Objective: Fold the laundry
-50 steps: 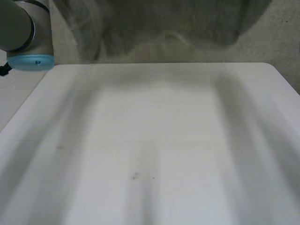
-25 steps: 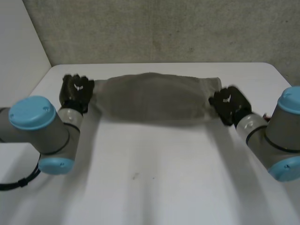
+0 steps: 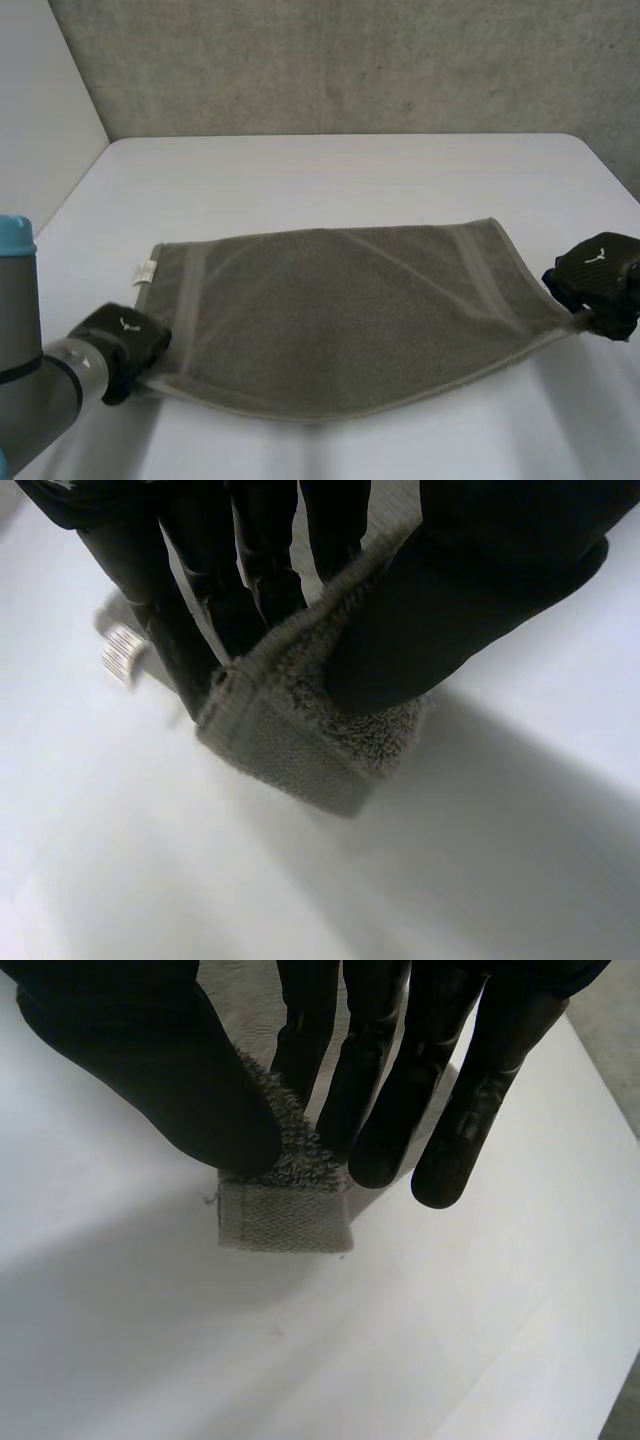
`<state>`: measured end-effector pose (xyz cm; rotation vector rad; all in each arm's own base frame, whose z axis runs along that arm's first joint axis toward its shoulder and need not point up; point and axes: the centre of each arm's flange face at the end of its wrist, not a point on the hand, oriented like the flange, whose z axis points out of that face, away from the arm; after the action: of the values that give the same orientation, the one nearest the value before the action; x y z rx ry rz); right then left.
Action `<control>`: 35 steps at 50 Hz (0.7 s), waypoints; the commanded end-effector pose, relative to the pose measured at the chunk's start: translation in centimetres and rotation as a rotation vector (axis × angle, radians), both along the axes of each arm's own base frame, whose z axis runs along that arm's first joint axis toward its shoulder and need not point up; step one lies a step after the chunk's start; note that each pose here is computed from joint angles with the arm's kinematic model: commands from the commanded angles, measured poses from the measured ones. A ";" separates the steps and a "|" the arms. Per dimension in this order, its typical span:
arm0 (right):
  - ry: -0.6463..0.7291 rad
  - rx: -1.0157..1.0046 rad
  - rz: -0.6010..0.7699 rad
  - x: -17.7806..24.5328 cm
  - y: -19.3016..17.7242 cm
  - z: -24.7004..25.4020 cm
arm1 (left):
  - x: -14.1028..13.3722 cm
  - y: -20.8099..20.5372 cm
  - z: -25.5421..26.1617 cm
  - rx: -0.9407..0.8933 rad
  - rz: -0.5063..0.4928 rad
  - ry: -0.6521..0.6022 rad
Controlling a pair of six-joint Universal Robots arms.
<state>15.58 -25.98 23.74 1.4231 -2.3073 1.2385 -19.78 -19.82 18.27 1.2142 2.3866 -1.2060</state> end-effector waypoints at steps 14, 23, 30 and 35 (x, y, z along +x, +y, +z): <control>-0.135 -0.346 -0.080 5.4 -11.1 -7.7 | -5.2 -15.4 -3.8 -0.354 0.027 0.179; -0.142 -0.520 -0.101 7.0 -14.6 -8.5 | -6.3 -18.8 -5.5 -0.406 0.033 0.203; -0.147 -0.532 -0.092 8.0 -16.0 -9.9 | -6.7 -19.9 -6.0 -0.427 0.035 0.208; -0.132 -0.530 -0.103 8.2 -16.8 -11.1 | -6.7 -20.4 -6.2 -0.438 0.045 0.205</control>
<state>23.38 -41.84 14.12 1.0498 -1.8779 1.7999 -26.41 -39.65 12.29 0.9440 2.1077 -1.7882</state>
